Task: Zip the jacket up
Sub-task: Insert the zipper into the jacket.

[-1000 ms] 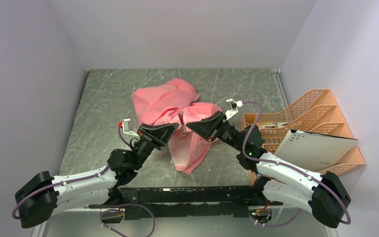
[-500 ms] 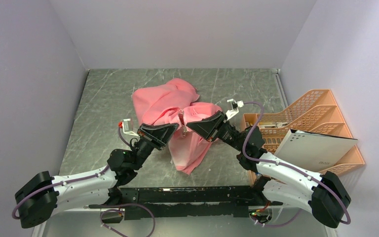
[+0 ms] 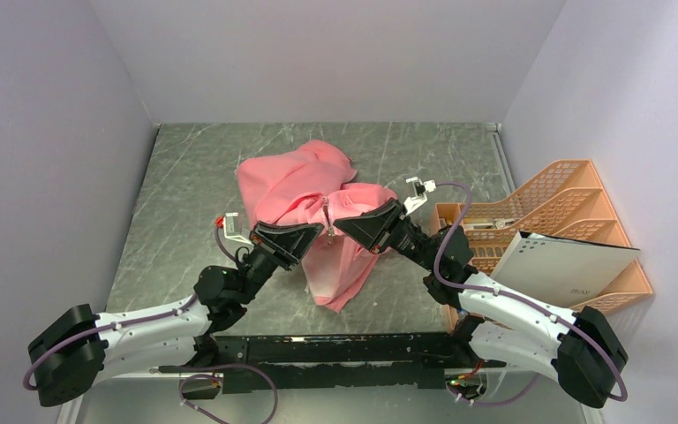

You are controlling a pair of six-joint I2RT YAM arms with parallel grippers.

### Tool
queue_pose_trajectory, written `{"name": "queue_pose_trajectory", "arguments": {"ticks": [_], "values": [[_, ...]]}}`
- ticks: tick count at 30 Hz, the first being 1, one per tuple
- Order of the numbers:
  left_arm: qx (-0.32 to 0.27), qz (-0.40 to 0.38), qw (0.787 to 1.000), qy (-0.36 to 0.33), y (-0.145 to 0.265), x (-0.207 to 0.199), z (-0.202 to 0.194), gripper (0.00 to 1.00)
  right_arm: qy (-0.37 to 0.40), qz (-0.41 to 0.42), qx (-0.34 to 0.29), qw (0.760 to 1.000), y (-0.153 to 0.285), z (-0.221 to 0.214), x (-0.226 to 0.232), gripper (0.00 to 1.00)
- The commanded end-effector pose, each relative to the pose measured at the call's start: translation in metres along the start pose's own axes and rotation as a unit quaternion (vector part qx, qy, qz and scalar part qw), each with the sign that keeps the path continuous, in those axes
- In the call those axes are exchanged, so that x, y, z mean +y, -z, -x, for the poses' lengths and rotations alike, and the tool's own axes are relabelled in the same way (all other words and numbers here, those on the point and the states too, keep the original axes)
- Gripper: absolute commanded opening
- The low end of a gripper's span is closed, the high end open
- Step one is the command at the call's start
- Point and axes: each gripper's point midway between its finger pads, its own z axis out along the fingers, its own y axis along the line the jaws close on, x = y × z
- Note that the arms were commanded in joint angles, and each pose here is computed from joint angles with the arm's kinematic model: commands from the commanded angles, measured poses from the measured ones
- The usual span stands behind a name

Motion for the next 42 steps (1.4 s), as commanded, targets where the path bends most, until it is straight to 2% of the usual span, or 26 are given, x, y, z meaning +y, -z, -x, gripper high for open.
{"name": "queue_pose_trajectory", "arguments": {"ticks": [1, 27, 42], "values": [[-0.023, -0.076, 0.997, 0.018, -0.008, -0.043, 0.018, 0.05, 0.012, 0.034, -0.013, 0.999, -0.004, 0.012, 0.021, 0.0], [0.009, -0.075, 0.997, -0.003, -0.011, -0.041, 0.006, 0.05, 0.008, 0.0, -0.045, 0.999, 0.002, 0.022, 0.012, 0.0], [0.011, -0.033, 0.999, -0.026, -0.011, -0.025, 0.006, 0.05, 0.002, -0.014, -0.026, 1.0, -0.003, 0.017, 0.006, 0.0]]}}
